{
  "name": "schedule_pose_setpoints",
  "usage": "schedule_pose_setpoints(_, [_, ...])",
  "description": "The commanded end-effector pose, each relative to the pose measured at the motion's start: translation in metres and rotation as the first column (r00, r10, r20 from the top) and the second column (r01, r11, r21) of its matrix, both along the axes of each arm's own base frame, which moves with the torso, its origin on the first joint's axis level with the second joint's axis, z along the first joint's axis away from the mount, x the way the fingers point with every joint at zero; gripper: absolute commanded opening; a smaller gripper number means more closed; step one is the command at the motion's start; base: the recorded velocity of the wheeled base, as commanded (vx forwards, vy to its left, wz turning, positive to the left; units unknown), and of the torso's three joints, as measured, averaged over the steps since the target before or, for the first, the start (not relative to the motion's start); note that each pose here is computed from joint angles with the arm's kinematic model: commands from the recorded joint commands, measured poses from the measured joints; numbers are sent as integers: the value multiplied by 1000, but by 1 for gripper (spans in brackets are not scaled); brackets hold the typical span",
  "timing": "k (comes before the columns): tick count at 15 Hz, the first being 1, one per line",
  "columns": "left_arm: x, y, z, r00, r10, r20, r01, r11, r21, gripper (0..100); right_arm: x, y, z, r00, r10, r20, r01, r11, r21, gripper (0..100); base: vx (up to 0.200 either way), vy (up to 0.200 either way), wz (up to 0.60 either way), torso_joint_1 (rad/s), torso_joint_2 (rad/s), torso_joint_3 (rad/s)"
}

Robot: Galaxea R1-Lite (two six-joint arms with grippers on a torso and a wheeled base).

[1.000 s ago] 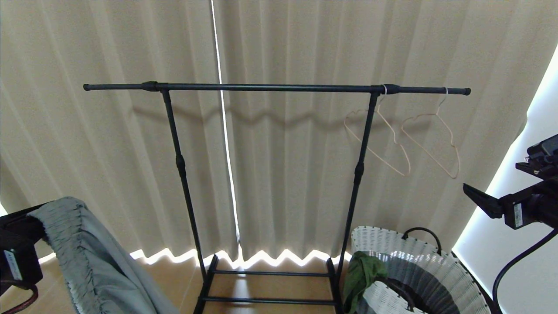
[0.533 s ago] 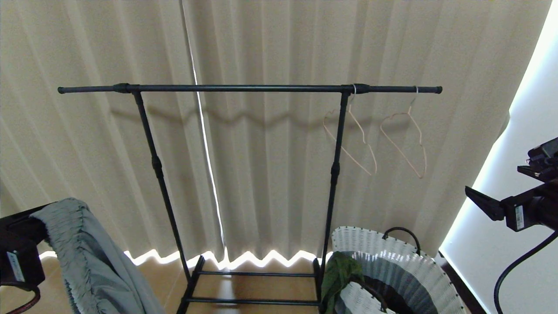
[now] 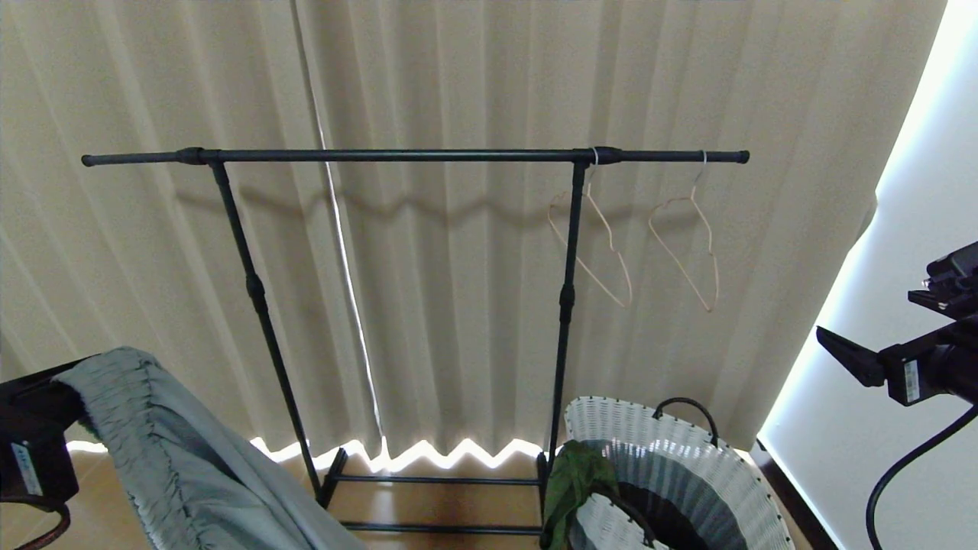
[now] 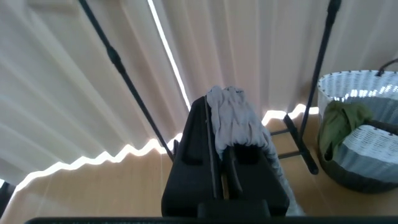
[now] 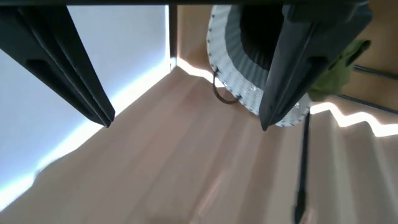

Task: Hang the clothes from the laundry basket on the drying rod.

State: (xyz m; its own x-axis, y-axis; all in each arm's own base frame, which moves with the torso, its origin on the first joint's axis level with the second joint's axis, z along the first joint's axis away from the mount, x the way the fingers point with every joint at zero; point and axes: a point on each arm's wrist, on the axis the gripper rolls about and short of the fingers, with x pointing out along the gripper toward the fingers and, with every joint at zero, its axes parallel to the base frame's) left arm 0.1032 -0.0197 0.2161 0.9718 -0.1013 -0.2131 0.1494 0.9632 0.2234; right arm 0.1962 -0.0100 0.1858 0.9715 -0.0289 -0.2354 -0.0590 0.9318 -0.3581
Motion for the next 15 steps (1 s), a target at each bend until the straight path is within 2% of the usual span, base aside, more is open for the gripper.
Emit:
schedule_pose_setpoints(1, [1, 0, 0, 1000, 3, -4, -3, 1000, -1, 0, 1, 0, 1, 1000, 1, 6, -1, 1000, -1, 100, 0, 0, 0, 0, 0, 0])
schedule_pose_setpoints(2, [1, 0, 0, 1000, 3, -5, -3, 1000, -1, 0, 1, 0, 2, 1000, 1, 9, -1, 1000, -1, 100, 0, 0, 0, 0, 0, 0])
schedule_pose_setpoints(15, [1, 0, -8, 999, 3, -33, -2, 1000, 5, 0, 14, -6, 19, 998, -12, 61, 10, 999, 34, 100, 200, 0, 0, 3, 0, 3])
